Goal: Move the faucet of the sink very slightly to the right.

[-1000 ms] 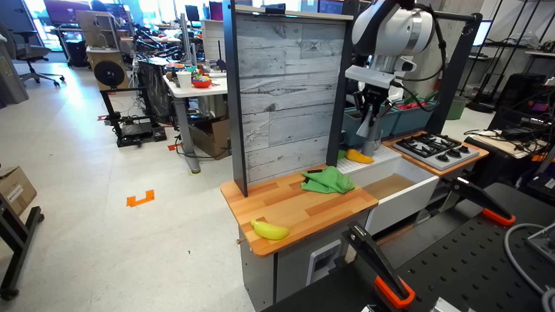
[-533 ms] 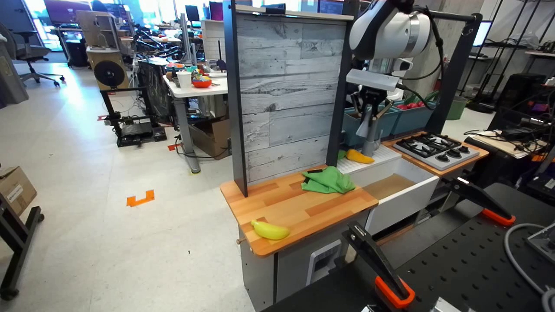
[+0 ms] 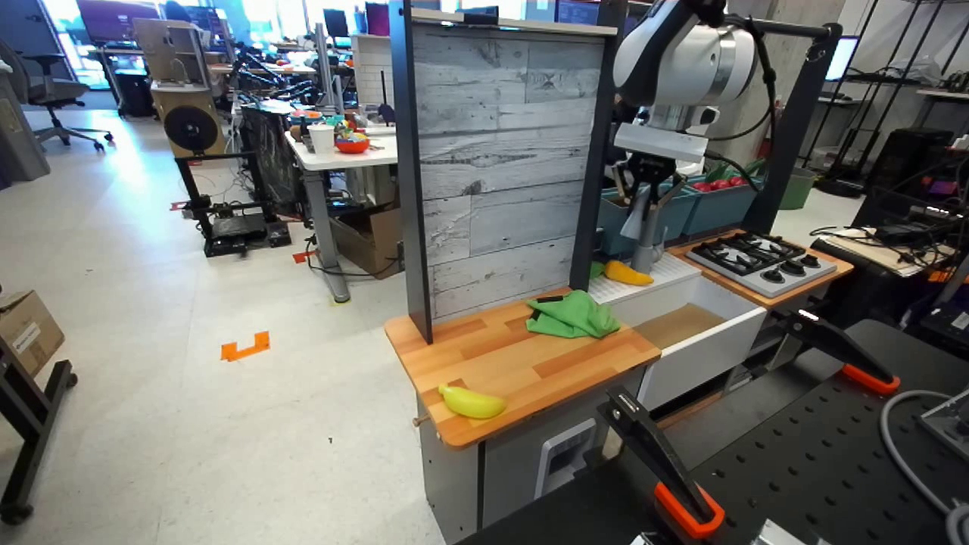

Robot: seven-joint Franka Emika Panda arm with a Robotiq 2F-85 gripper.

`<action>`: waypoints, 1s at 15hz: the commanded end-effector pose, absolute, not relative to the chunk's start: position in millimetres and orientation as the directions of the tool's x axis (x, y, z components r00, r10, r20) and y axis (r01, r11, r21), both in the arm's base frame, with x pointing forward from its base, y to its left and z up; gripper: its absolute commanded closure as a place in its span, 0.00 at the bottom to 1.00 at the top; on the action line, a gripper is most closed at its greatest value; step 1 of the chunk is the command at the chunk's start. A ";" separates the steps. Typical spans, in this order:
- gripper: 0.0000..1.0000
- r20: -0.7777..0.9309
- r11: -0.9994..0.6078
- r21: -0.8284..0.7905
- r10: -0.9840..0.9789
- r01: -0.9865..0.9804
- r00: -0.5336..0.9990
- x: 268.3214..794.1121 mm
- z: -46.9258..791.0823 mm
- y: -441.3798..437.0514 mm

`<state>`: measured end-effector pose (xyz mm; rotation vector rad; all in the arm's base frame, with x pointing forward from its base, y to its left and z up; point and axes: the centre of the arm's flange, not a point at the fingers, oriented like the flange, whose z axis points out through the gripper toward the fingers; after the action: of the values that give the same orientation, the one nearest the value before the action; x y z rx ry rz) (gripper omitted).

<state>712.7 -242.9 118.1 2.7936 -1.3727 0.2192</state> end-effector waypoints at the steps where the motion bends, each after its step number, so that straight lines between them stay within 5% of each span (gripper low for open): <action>1: 0.93 0.137 -0.648 -0.061 -0.759 -0.759 0.637 694.6 81.6 -257.1; 15: 0.93 0.105 -0.667 -0.094 -0.745 -0.739 0.659 657.1 84.5 -272.7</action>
<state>687.4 -264.6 98.5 2.8807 -1.2970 0.2429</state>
